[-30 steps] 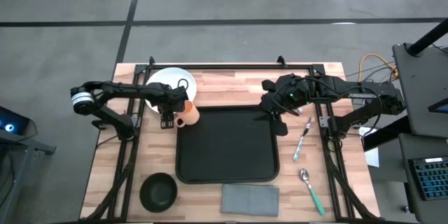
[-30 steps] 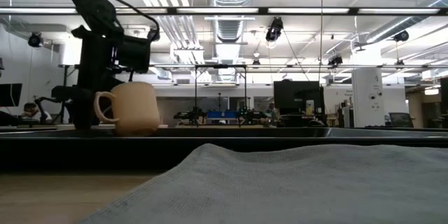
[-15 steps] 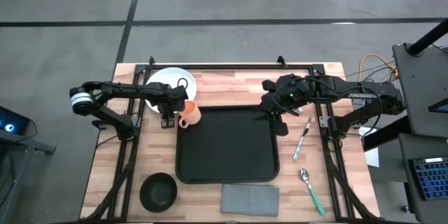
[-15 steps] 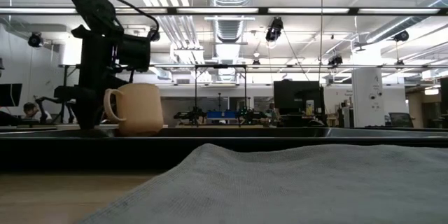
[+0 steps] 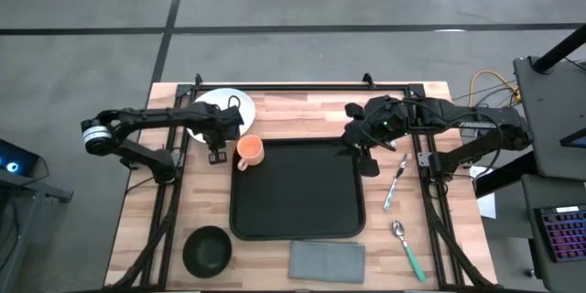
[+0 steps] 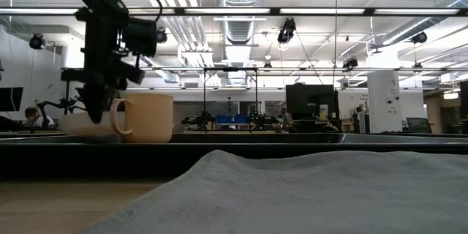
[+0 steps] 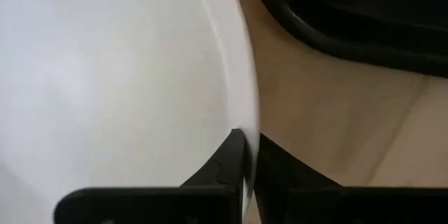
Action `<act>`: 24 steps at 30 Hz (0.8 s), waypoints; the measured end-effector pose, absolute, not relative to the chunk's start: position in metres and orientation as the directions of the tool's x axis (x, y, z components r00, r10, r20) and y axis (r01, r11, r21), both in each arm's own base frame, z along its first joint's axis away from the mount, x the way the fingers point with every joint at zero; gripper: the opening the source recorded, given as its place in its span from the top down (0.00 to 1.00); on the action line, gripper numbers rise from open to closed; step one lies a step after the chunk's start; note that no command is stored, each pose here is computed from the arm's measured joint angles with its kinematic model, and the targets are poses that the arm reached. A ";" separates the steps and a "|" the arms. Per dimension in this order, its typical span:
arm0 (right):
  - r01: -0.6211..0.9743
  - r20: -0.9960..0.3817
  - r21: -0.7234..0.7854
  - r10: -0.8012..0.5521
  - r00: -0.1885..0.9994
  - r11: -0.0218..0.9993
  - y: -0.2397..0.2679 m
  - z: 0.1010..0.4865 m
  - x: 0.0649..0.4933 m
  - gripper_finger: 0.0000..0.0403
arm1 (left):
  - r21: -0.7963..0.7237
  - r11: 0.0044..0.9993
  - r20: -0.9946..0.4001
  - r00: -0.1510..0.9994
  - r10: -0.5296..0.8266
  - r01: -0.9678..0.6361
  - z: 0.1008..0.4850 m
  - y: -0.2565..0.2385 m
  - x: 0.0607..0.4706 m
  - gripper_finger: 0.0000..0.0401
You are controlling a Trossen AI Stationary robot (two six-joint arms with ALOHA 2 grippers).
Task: Set up tray
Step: Put the white plate on the serving tray
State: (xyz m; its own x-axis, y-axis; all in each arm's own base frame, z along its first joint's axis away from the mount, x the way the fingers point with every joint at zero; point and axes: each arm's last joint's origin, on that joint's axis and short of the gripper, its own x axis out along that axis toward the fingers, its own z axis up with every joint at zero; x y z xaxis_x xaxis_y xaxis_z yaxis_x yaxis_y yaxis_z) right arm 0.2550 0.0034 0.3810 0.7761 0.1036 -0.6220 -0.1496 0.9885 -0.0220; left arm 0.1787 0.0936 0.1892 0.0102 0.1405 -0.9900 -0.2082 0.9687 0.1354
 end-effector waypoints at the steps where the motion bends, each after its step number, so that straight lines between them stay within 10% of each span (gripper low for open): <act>1: -0.148 -0.619 -0.021 0.104 0.778 0.989 0.003 0.382 0.254 0.77 | 0.136 0.968 -0.990 0.018 0.143 -0.210 0.194 0.093 0.178 1.00; 24: -0.023 -0.699 -0.061 -0.027 0.715 0.998 -0.007 0.378 0.239 0.80 | 0.380 0.924 -0.826 0.467 0.317 0.044 0.357 0.017 0.238 1.00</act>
